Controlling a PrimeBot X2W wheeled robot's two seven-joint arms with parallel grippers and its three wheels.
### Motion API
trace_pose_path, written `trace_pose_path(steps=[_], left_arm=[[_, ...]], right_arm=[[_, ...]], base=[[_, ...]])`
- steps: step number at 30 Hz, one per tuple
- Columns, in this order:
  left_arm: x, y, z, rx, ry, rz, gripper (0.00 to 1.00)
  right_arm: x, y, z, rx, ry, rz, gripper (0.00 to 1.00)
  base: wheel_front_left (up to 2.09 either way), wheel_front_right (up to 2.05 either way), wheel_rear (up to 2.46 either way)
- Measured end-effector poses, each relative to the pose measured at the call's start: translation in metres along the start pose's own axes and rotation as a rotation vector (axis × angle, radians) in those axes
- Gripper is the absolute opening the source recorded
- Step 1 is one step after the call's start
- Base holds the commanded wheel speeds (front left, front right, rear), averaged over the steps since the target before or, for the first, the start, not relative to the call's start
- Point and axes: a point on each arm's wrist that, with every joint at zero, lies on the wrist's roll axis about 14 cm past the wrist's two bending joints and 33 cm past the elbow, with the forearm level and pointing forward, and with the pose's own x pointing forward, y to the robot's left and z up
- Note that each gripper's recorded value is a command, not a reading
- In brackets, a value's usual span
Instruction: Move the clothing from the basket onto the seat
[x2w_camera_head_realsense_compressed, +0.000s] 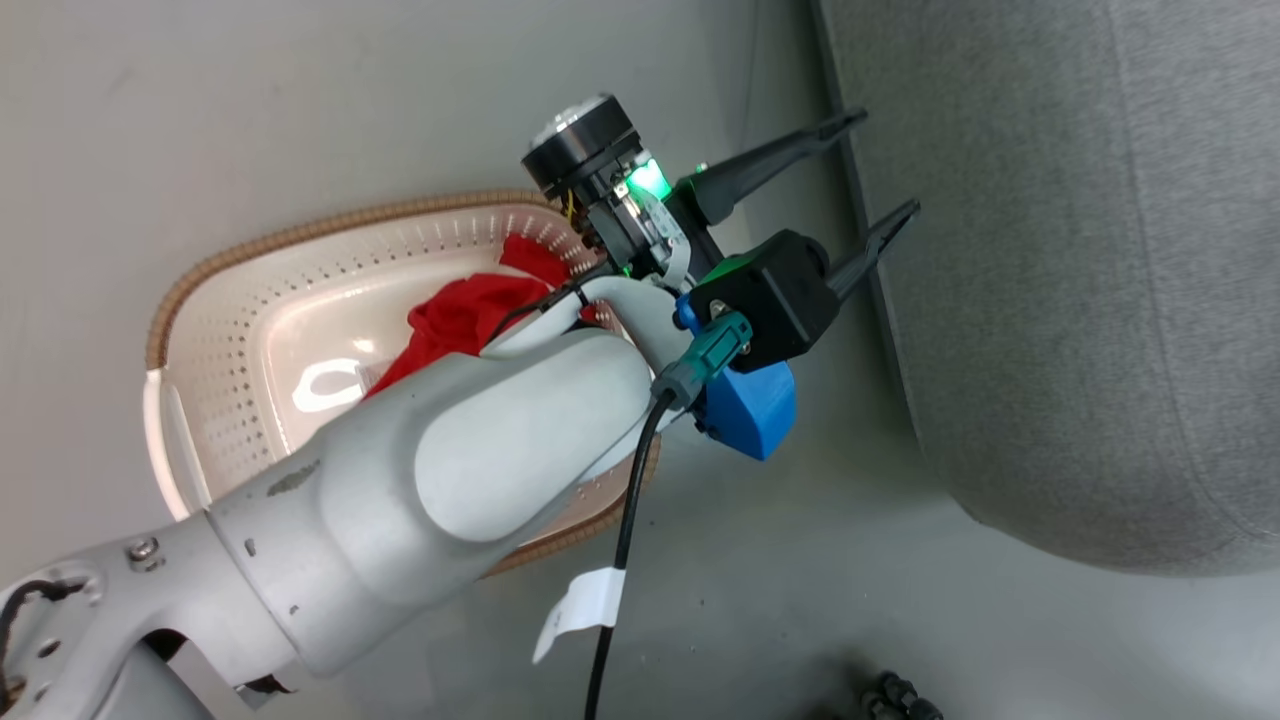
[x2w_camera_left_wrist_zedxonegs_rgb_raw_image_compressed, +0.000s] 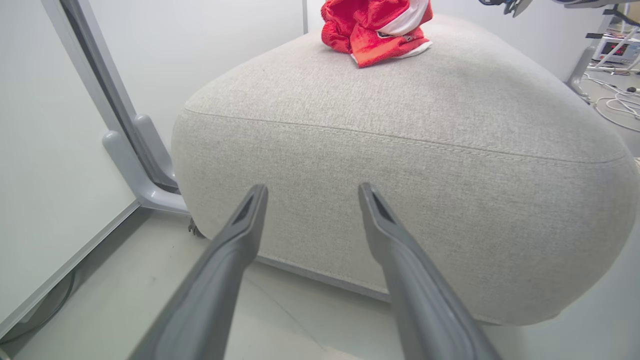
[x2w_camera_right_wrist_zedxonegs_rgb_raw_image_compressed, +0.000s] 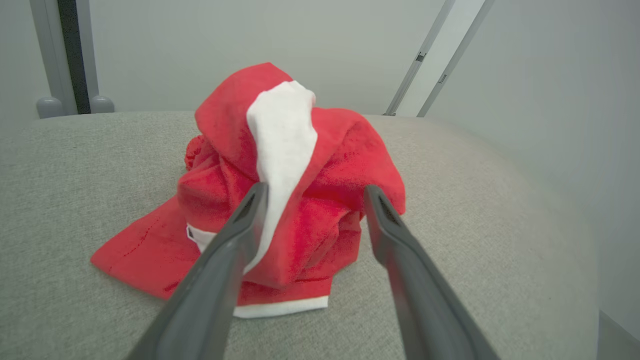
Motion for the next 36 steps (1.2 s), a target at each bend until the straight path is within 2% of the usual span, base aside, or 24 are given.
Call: trace_pose_path(steps=[8, 12, 17, 19, 24, 28, 29, 31, 36], left_arm=[[-0.008, -0.003, 0.032, 0.006, -0.037, 0.055, 1.00], [-0.023, 0.007, 0.056, 0.003, -0.062, 0.157, 1.00], [-0.044, 0.024, 0.083, 0.020, -0.102, 0.271, 1.00], [-0.066, 0.038, 0.112, 0.042, -0.166, 0.375, 1.00], [-0.116, 0.056, 0.132, 0.057, -0.214, 0.552, 1.00], [-0.159, 0.066, 0.139, 0.061, -0.234, 0.687, 1.00], [-0.159, 0.066, 0.139, 0.061, -0.234, 0.687, 1.00], [-0.192, 0.072, 0.144, 0.064, -0.252, 0.790, 1.00], [-0.239, 0.072, 0.147, 0.066, -0.275, 0.929, 1.00]], right_arm=[[-0.035, -0.007, 0.035, 0.004, -0.095, 0.041, 1.00], [-0.057, 0.013, 0.067, 0.039, -0.188, 0.121, 1.00], [-0.076, 0.042, 0.086, 0.064, -0.242, 0.212, 1.00], [-0.087, 0.066, 0.100, 0.092, -0.278, 0.281, 1.00], [-0.106, 0.108, 0.120, 0.151, -0.329, 0.392, 1.00], [-0.125, 0.141, 0.138, 0.196, -0.366, 0.486, 1.00], [-0.125, 0.141, 0.138, 0.196, -0.366, 0.486, 1.00], [-0.140, 0.163, 0.152, 0.238, -0.392, 0.547, 1.00], [-0.164, 0.185, 0.165, 0.294, -0.412, 0.616, 1.00]], base=[[0.00, 0.00, 0.00], [0.00, 0.00, 0.00], [0.00, 0.00, 0.00], [0.00, 0.00, 0.00], [0.00, 0.00, 0.00], [0.00, 0.00, 0.00], [0.00, 0.00, 0.00], [0.00, 0.00, 0.00], [0.00, 0.00, 0.00]])
